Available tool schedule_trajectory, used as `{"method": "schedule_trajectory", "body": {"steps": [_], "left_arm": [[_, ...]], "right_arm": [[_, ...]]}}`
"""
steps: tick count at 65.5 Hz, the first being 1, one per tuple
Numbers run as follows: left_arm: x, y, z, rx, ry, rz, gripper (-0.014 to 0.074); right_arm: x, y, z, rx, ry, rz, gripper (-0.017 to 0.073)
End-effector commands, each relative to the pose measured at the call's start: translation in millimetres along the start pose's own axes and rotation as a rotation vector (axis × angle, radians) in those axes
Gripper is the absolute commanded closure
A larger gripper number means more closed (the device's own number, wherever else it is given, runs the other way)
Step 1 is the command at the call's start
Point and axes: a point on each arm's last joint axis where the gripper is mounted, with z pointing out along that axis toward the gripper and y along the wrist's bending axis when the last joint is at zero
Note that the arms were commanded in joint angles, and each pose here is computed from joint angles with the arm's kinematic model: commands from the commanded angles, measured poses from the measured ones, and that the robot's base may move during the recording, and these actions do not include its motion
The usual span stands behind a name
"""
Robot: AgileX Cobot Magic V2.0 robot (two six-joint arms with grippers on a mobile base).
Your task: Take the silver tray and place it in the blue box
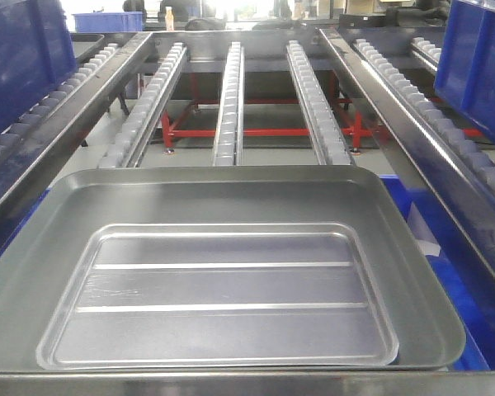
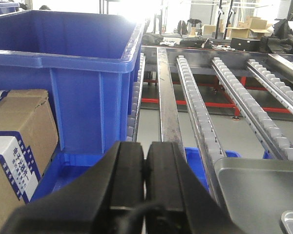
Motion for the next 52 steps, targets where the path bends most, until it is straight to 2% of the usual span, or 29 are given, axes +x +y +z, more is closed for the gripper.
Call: {"method": "schedule_trajectory", "body": {"steps": [1, 52], "left_arm": [[-3.1, 0.4, -1.4, -0.005, -0.083, -0.014, 0.0601], [-3.6, 0.4, -1.5, -0.005, -0.088, -0.014, 0.0601]], "right_arm": [[-16.0, 0.8, -2.6, -0.003, -0.127, -0.009, 0.0504], [-16.2, 0.8, -2.6, -0.004, -0.129, -0.009, 0.0504]]}}
